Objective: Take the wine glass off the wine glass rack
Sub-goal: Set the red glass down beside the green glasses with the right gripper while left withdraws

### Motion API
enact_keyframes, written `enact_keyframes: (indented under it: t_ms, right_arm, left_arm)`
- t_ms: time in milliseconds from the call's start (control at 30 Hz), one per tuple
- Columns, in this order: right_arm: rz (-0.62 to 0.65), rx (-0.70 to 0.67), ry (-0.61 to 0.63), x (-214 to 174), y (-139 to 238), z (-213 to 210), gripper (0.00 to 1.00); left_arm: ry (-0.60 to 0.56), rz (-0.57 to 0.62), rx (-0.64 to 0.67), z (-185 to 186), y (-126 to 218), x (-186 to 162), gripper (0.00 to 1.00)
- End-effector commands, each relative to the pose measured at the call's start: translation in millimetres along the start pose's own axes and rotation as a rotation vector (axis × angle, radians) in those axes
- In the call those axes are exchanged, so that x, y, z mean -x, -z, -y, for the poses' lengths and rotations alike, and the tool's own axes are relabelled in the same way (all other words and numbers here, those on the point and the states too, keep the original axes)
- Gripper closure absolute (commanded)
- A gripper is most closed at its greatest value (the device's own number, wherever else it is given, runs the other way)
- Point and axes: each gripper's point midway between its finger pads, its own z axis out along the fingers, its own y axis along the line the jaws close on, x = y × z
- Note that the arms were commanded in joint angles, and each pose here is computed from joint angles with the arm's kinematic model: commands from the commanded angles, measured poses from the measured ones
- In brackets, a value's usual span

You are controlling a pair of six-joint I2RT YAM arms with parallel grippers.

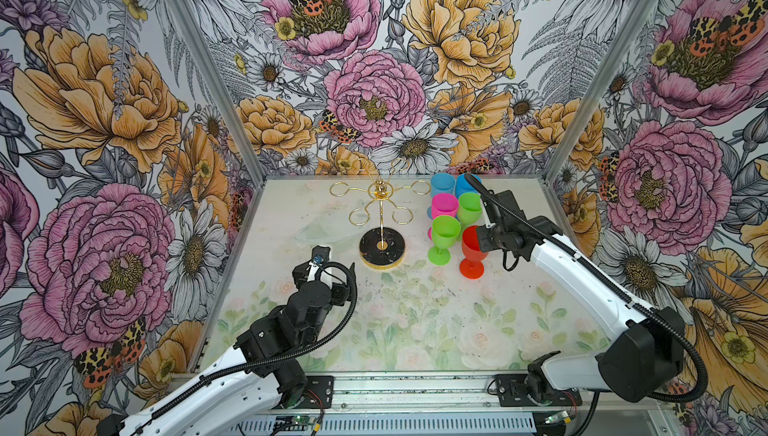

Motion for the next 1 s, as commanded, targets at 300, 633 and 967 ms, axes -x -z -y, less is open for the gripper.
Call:
enact_keyframes:
  t_ms: [300,633,967]
  right_arm:
    - [0.052,0.035,-0.079,24,-13,6,1.00]
    - [0.047,0.043,-0.114,26,-24,10,1.00]
    - [0.042,0.063,-0.140,30,-33,11,1.00]
  left_arm:
    - [0.036,0.015,-0.009,-3,5,7,0.02]
    - [0.037,0.019,-0.008,-4,6,8,0.02]
    - [0.032,0.010,-0.015,-1,4,7,0.02]
